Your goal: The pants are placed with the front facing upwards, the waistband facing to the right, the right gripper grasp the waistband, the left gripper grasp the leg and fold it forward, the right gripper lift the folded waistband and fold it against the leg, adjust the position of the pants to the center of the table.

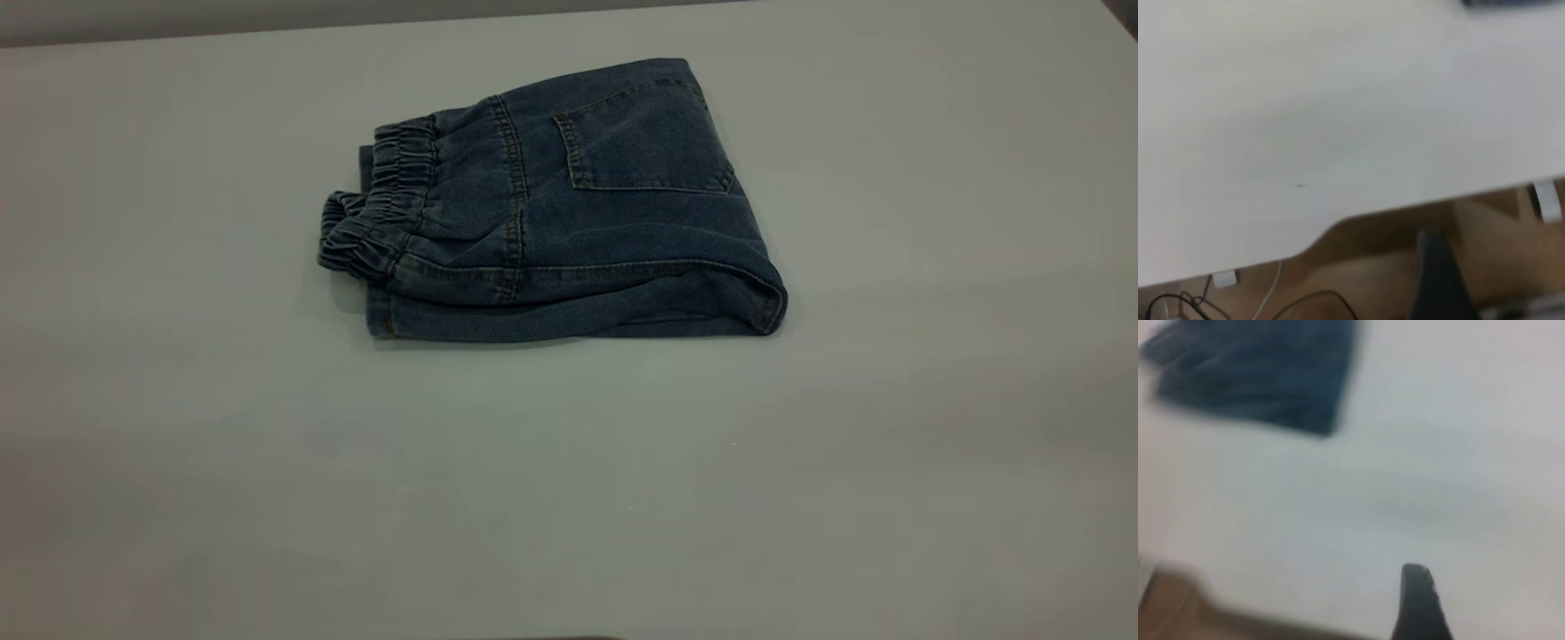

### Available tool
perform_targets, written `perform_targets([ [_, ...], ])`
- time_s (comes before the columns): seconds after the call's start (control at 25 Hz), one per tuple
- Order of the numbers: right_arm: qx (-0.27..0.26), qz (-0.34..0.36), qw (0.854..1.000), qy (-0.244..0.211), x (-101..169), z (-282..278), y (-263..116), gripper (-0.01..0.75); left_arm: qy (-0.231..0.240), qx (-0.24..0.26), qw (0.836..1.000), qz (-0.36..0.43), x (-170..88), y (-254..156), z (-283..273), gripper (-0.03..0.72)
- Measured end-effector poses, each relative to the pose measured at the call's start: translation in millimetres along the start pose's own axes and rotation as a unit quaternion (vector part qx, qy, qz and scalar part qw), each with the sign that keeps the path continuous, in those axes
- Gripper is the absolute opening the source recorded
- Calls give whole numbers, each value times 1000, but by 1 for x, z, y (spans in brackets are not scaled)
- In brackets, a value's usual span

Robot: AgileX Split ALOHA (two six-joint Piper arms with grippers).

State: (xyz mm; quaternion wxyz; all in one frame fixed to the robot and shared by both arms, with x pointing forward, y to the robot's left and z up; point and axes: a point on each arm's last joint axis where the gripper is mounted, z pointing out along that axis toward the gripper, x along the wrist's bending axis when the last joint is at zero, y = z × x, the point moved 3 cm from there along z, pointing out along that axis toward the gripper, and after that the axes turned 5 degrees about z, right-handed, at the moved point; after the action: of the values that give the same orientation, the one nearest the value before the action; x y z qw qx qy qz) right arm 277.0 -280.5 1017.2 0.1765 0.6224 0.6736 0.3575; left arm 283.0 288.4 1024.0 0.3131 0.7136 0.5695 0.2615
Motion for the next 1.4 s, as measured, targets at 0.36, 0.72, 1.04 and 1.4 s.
perform_targets([
  [0.36,-107,59,991,-55,-5,-19,-9,439,43,-78,996,-23,0,-11,-20,391],
  [0.72,-112,58,990,-54,-5,-20,-10,439,52,-100,993,-27,-1,-15,-25,391],
  [1.04,-112,58,990,-54,-5,-20,-10,429,52,-99,993,-27,-1,-15,-24,391],
  [1.4,-112,58,990,-54,-5,-20,-10,429,52,-99,993,-27,-1,-15,-24,391],
])
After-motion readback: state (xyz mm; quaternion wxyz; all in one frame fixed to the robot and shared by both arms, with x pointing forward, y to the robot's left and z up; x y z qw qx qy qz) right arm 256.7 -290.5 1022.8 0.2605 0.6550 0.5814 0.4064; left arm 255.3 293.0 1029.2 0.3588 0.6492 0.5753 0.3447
